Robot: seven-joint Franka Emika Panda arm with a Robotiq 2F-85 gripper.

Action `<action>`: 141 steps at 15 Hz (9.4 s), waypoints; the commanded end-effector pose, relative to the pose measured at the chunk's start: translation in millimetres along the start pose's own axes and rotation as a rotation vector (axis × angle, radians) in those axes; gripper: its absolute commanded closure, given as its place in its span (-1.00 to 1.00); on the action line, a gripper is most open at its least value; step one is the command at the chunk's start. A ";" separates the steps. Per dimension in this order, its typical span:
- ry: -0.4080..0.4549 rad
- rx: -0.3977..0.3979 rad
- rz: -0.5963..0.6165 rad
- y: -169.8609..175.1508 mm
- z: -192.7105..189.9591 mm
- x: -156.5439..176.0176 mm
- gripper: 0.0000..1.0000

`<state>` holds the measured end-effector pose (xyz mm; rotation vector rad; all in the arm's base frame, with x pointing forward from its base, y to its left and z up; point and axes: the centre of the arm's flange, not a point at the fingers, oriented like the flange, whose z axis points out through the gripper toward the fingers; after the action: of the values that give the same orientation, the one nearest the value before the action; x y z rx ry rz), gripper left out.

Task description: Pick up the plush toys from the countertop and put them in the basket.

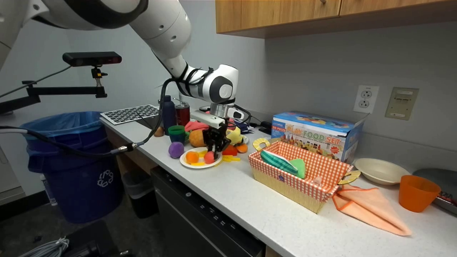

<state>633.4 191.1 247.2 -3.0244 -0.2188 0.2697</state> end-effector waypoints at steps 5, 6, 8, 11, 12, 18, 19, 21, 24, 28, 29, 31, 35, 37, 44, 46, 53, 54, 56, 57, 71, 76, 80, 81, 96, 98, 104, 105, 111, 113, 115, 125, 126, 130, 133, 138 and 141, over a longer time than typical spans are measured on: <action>0.091 -0.002 0.073 14.2 -57.3 1.5 0.94; 0.117 -0.004 0.085 19.1 -72.4 -0.9 0.97; 0.188 -0.022 0.134 33.0 -108.3 -10.8 0.94; 0.280 -0.046 0.238 60.1 -148.1 -21.7 0.94; 0.307 -0.059 0.275 69.7 -157.8 -24.4 0.94; 0.371 -0.166 0.493 143.9 -148.7 -25.1 0.94; 0.380 -0.179 0.532 154.4 -143.3 -25.8 0.94; 0.398 -0.208 0.599 169.4 -135.2 -26.6 0.94; 0.417 -0.227 0.661 177.2 -128.4 -27.6 0.12; 0.487 -0.272 0.663 164.7 -134.5 -28.8 -0.50; 0.507 -0.285 0.653 160.3 -137.3 -28.7 -0.63; 0.528 -0.272 0.579 144.0 -142.6 -27.8 -0.93; 0.493 -0.193 0.363 87.3 -139.2 -23.7 -1.00; 0.461 -0.156 0.263 56.8 -130.6 -21.5 -1.00; 0.324 -0.021 -0.073 -4.5 -97.9 -25.9 -1.00; 0.282 0.024 -0.158 -11.6 -87.0 -30.5 -1.00; -0.029 0.077 -0.380 2.6 -34.4 -45.1 -1.00; -0.077 0.080 -0.412 3.6 -28.3 -47.0 -1.00; -0.170 0.080 -0.475 -2.5 -17.9 -51.4 -1.00; -0.217 0.071 -0.507 -6.2 -13.3 -52.2 -1.00; -0.195 -0.057 -0.622 -65.6 -4.5 -28.6 -1.00; -0.168 -0.060 -0.639 -78.1 3.0 -23.2 -0.94; -0.152 -0.061 -0.635 -81.1 9.4 -16.1 -0.89; -0.148 -0.059 -0.631 -80.7 11.3 -13.7 -0.85; -0.093 -0.072 -0.522 -62.6 11.2 -2.4 0.96; -0.080 -0.074 -0.507 -57.9 7.5 -0.8 1.00; -0.046 -0.089 -0.460 -43.8 -10.2 4.7 0.31; -0.052 -0.087 -0.460 -43.3 -10.2 2.7 0.18; -0.133 -0.053 -0.469 -41.0 -2.6 -20.2 -0.73; -0.148 -0.060 -0.464 -39.1 -0.9 -26.1 -0.98; -0.163 -0.059 -0.465 -38.4 1.5 -31.8 -1.00; -0.217 -0.053 -0.490 -51.7 26.5 -41.9 -0.66; -0.217 -0.050 -0.489 -52.6 27.6 -41.8 -0.45; -0.216 -0.048 -0.489 -55.4 28.2 -41.5 0.16; -0.200 -0.050 -0.476 -53.6 23.3 -40.9 0.61; -0.094 -0.068 -0.391 -35.1 -13.9 -36.8 0.89; 0.037 -0.075 -0.270 -1.9 -62.2 -36.7 0.90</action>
<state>608.4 216.9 272.9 -2.9691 -0.7980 0.3378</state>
